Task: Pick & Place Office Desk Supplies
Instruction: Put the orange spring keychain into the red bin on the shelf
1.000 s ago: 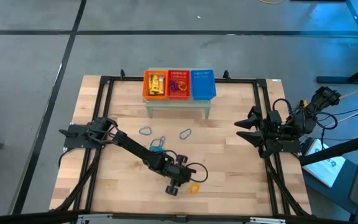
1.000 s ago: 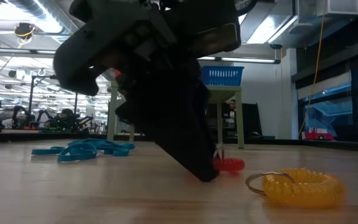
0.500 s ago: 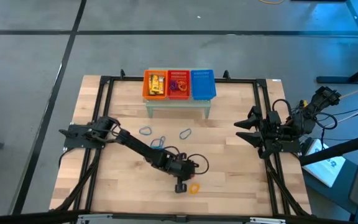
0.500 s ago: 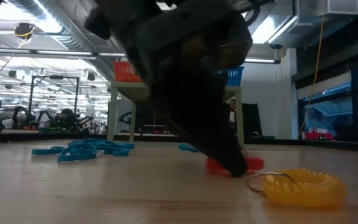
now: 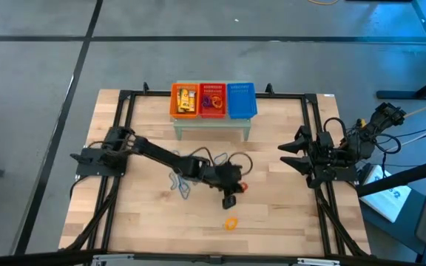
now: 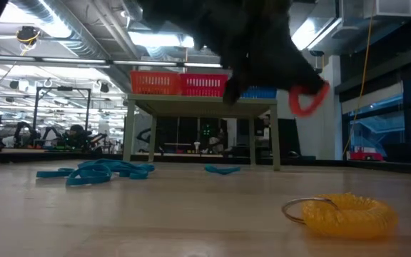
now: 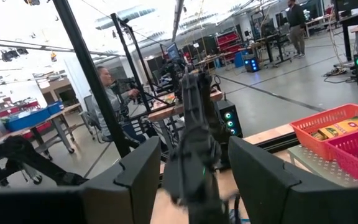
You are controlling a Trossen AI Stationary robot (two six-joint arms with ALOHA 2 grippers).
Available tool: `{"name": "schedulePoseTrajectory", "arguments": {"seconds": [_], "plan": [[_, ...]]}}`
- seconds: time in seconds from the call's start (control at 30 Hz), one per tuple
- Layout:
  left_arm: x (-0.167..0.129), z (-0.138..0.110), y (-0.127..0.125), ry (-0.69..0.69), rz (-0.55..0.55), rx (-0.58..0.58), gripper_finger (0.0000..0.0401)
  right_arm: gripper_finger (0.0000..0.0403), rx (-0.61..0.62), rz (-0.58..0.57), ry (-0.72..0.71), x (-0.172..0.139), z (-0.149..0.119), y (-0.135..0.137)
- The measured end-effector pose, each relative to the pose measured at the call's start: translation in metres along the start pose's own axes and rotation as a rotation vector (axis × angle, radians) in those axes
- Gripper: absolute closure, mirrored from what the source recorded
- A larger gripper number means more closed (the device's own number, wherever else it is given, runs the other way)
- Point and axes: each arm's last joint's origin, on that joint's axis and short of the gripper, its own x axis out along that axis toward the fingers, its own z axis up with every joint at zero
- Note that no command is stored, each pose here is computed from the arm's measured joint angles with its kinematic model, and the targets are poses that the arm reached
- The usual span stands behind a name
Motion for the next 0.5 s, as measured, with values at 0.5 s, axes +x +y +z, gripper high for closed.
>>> {"name": "schedulePoseTrajectory", "arguments": {"seconds": [0.5], "plan": [[-0.094,0.084,0.042,-0.213,0.179,0.08,0.0384,0.021,-0.007,-0.021,-0.001,0.002,0.0,-0.003]]}}
